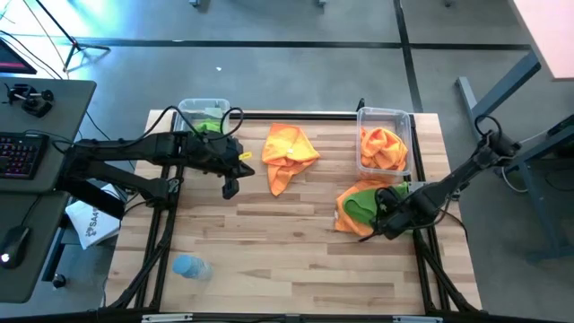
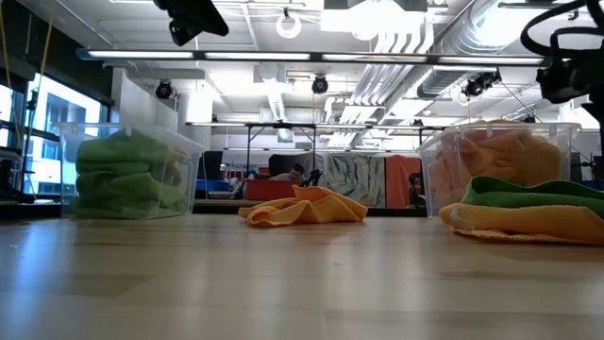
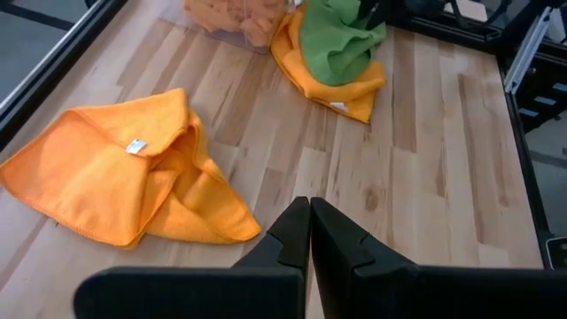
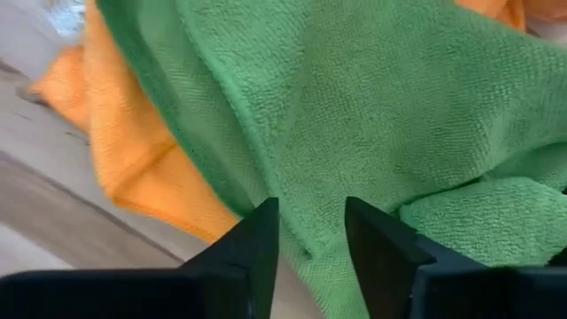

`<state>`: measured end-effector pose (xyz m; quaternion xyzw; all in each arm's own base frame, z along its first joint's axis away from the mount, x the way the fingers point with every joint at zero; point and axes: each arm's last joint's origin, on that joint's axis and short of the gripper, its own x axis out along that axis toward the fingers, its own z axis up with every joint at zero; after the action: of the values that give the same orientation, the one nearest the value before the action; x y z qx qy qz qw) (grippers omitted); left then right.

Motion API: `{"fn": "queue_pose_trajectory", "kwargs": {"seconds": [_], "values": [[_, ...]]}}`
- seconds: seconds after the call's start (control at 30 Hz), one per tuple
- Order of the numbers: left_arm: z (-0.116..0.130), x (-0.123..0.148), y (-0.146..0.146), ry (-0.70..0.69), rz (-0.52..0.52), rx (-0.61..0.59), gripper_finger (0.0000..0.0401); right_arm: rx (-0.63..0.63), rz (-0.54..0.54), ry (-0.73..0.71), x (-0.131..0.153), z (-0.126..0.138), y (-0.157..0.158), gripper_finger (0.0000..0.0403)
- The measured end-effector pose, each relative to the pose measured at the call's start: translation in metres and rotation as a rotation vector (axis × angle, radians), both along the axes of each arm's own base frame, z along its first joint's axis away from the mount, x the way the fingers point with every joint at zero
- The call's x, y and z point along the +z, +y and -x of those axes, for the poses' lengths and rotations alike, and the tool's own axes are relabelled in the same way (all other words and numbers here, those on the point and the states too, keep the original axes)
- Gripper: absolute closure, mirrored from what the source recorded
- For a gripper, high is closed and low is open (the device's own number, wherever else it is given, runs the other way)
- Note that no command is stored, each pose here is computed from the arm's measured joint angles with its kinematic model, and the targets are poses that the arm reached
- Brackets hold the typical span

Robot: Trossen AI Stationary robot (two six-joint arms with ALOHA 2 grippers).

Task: Sort microfiber towel by color & place in baskets
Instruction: Put the green microfiber towel into the left transparent bin

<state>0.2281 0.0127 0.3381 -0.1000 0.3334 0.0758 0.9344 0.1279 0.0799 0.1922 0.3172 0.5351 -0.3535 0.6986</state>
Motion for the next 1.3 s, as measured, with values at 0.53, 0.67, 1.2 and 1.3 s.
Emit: {"fn": "queue_pose_trajectory", "kwargs": {"seconds": [0.53, 0.67, 1.2, 1.3], "values": [[-0.017, -0.016, 0.001, 0.071, 0.004, -0.001, 0.0401, 0.044, 0.019, 0.244, -0.029, -0.011, 0.011, 0.0248], [-0.016, -0.016, 0.001, 0.070, 0.006, -0.004, 0.0401, 0.066, 0.025, 0.248, -0.035, -0.015, 0.014, 0.0267], [-0.016, -0.016, -0.001, 0.069, 0.043, -0.045, 0.0401, 0.059, -0.003, 0.131, -0.039, -0.027, 0.021, 0.0392], [-0.016, -0.016, -0.001, 0.070, 0.044, -0.045, 0.0401, 0.054, -0.022, 0.135, -0.035, -0.029, 0.023, 0.0395]]}}
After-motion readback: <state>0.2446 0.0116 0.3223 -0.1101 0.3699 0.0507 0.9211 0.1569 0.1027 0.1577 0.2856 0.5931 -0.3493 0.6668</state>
